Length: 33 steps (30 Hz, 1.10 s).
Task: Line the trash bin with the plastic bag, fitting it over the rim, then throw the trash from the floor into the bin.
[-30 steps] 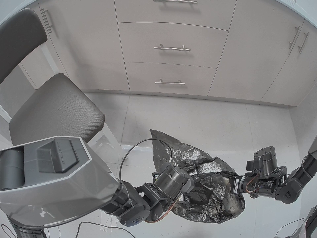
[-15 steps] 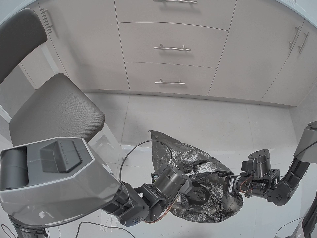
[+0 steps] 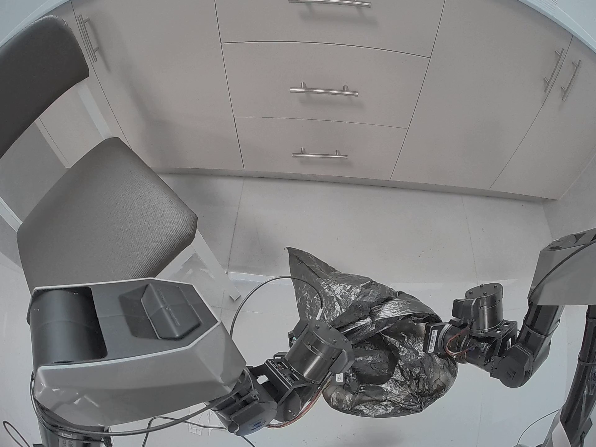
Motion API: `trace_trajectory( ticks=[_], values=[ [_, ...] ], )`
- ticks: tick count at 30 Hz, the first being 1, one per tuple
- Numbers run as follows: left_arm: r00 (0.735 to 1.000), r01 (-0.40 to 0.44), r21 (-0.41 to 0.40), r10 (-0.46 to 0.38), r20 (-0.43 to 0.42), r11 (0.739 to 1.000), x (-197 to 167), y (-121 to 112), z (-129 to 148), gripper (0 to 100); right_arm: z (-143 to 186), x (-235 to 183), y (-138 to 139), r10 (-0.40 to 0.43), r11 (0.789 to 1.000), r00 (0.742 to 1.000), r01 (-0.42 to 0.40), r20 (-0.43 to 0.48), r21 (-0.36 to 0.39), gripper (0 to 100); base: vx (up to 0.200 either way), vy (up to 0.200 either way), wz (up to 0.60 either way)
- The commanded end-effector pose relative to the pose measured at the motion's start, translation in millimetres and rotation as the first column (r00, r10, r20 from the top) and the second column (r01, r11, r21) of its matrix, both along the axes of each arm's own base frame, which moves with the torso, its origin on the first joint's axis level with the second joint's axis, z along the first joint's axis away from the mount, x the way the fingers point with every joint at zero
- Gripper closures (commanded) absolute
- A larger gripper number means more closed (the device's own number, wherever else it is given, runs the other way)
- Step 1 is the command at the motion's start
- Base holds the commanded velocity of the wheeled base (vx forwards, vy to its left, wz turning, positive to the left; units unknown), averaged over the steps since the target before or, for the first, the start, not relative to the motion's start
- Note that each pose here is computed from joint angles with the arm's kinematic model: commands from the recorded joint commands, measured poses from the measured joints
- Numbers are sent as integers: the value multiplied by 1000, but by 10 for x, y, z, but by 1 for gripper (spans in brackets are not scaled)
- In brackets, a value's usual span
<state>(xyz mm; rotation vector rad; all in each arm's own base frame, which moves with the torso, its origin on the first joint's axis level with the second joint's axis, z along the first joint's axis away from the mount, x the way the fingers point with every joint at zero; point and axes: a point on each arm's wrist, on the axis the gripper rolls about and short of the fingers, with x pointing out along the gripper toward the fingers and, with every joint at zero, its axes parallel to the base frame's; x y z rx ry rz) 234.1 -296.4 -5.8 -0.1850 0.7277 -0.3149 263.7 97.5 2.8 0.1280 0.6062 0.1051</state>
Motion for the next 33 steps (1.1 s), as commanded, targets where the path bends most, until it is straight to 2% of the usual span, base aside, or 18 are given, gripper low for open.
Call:
trace_trajectory(
  ticks=[1,5,19,33],
  values=[
    [1000,11,25,-11,-16,1000,-59,57,-134,100,-143,21,-23,-3,1000,1000,3,-28,-29,100,0,0,0],
    [1000,12,21,-12,-14,1000,-67,66,-173,100,-125,27,-11,3,1000,1000,-3,-8,-21,100,0,0,0],
    [999,16,-63,-14,32,998,-57,57,-54,100,-120,19,13,9,1000,1000,-9,-3,-17,100,0,0,0],
    [999,20,-57,-18,35,998,-62,55,-70,100,-119,43,-1,-1,1000,1000,2,16,-8,100,0,0,0]
  ],
)
